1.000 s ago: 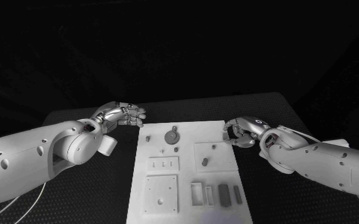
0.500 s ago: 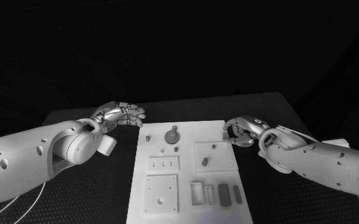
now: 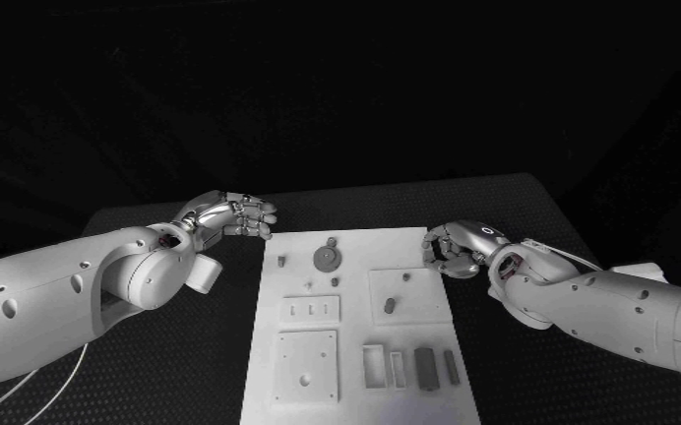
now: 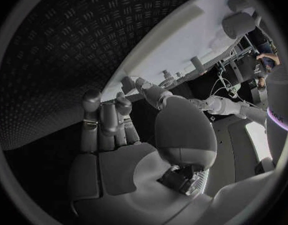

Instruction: Assemble the parts on the task board

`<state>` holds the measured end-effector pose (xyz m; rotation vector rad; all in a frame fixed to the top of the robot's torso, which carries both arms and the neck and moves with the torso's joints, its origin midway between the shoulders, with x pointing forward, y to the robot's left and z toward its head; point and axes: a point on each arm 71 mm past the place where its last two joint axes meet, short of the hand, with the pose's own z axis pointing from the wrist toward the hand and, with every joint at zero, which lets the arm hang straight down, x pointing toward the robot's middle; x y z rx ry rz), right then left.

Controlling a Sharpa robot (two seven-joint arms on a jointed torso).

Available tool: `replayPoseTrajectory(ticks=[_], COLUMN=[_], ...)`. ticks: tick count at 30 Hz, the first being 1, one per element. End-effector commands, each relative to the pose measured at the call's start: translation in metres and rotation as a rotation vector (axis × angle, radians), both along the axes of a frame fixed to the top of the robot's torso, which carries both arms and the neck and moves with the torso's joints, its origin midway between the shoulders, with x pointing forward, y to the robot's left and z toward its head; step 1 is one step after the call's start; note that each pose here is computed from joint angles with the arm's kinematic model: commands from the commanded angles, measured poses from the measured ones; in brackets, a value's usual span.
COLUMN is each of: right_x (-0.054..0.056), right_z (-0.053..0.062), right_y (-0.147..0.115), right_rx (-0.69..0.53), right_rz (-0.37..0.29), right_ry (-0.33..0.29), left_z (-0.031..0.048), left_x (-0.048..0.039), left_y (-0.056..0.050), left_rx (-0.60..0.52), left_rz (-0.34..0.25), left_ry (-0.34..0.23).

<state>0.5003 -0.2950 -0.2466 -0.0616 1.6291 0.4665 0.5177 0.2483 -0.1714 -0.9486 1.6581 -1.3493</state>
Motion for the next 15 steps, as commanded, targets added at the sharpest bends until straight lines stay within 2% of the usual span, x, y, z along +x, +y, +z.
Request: replayPoseTrajectory(ticks=[1,15], right_x=[0.0001,0.001], right_z=[-0.0007,-0.0014], right_y=[-0.0003,0.0013], right_rx=[-0.009,-0.008], right_rz=[0.003,0.009], right_ry=[-0.007,-0.011], left_z=[0.0008,0.0006], left_x=[-0.0006,-0.0007], left_y=[-0.0026,-0.0019], left_rx=[-0.007,-0.006], left_rz=[-0.02,-0.018], left_ry=[-0.006,-0.004])
